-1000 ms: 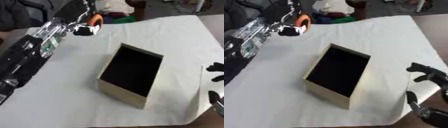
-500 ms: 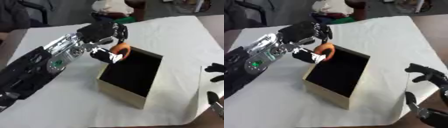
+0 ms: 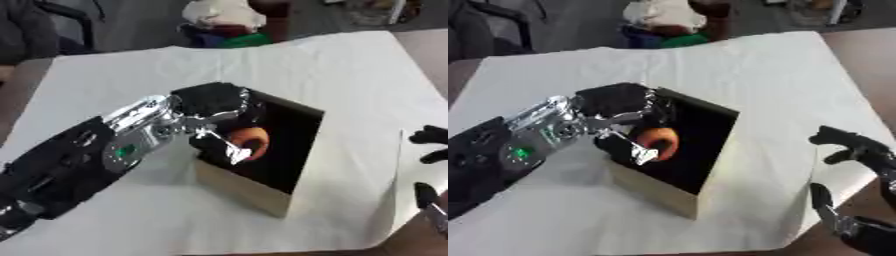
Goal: Pick up objects on the table and place them in the box.
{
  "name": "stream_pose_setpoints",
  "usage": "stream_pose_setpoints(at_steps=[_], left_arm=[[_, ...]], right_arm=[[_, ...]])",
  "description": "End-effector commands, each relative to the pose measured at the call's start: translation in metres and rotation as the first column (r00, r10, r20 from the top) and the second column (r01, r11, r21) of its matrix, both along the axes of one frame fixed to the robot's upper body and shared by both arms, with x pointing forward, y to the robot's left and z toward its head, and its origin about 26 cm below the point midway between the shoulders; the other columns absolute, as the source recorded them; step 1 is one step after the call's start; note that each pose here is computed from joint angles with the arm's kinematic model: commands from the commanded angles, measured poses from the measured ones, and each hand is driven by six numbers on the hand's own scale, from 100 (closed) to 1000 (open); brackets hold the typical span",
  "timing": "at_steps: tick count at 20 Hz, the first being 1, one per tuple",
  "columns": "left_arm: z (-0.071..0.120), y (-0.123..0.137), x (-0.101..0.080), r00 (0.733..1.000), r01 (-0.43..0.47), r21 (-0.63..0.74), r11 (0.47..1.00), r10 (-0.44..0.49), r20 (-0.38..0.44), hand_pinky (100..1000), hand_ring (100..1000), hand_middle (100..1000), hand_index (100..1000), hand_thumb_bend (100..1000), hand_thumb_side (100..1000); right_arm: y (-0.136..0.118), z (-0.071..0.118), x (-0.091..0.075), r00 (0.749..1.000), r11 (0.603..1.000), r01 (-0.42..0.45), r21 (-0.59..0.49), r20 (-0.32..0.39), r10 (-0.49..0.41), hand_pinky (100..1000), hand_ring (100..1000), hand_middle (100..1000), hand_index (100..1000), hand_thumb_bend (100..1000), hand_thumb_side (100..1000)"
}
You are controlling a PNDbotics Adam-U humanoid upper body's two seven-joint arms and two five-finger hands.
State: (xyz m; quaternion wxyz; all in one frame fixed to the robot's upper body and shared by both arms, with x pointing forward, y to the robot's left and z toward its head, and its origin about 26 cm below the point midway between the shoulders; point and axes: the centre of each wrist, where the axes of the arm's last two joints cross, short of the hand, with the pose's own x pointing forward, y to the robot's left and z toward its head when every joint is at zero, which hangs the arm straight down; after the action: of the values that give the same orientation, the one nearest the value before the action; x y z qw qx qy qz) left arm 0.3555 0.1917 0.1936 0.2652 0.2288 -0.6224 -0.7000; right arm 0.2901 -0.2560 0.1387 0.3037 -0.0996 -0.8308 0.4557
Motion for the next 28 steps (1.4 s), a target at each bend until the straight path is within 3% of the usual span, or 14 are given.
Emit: stream_pose_setpoints(at_steps=[1, 5, 7, 13, 18, 28], left_arm=[[0.018, 0.009, 0.001, 0.998, -0.05, 0.031, 0.998, 0.049, 0.028, 789, 729, 760, 881, 198, 427], [0.033, 0.014, -0.005, 0.989, -0.104, 0.043, 0.994, 0.098, 0.111, 803, 745, 788, 971, 399, 500], [0.038, 0.016, -0.008, 0.981, -0.124, 0.039, 0.992, 0.117, 0.152, 806, 748, 791, 978, 444, 517], [0.055, 0.028, -0.022, 0.956, -0.171, -0.065, 0.983, 0.182, 0.231, 801, 737, 771, 954, 434, 540], [0.071, 0.047, -0.038, 0.912, -0.234, -0.232, 0.944, 0.296, 0.284, 795, 726, 759, 944, 447, 571], [0.075, 0.082, -0.053, 0.819, -0.332, -0.56, 0.759, 0.526, 0.228, 773, 698, 735, 925, 445, 641]], right_arm=[[-0.001, 0.007, 0.0, 1.0, 1.0, -0.006, -0.011, 0.021, 0.007, 665, 895, 803, 972, 100, 284], [-0.001, 0.007, 0.0, 1.0, 1.0, -0.005, -0.011, 0.021, 0.005, 665, 895, 803, 972, 100, 283], [-0.001, 0.007, 0.0, 1.0, 1.0, -0.004, -0.012, 0.021, 0.005, 666, 896, 803, 972, 100, 283], [-0.002, 0.007, -0.001, 1.0, 1.0, 0.0, -0.01, 0.021, 0.0, 665, 896, 803, 972, 100, 280], [-0.003, 0.007, -0.001, 1.0, 1.0, 0.008, -0.008, 0.023, -0.007, 665, 897, 803, 972, 100, 280], [-0.004, 0.006, -0.001, 1.0, 1.0, 0.023, -0.003, 0.021, -0.023, 665, 897, 803, 971, 100, 275]])
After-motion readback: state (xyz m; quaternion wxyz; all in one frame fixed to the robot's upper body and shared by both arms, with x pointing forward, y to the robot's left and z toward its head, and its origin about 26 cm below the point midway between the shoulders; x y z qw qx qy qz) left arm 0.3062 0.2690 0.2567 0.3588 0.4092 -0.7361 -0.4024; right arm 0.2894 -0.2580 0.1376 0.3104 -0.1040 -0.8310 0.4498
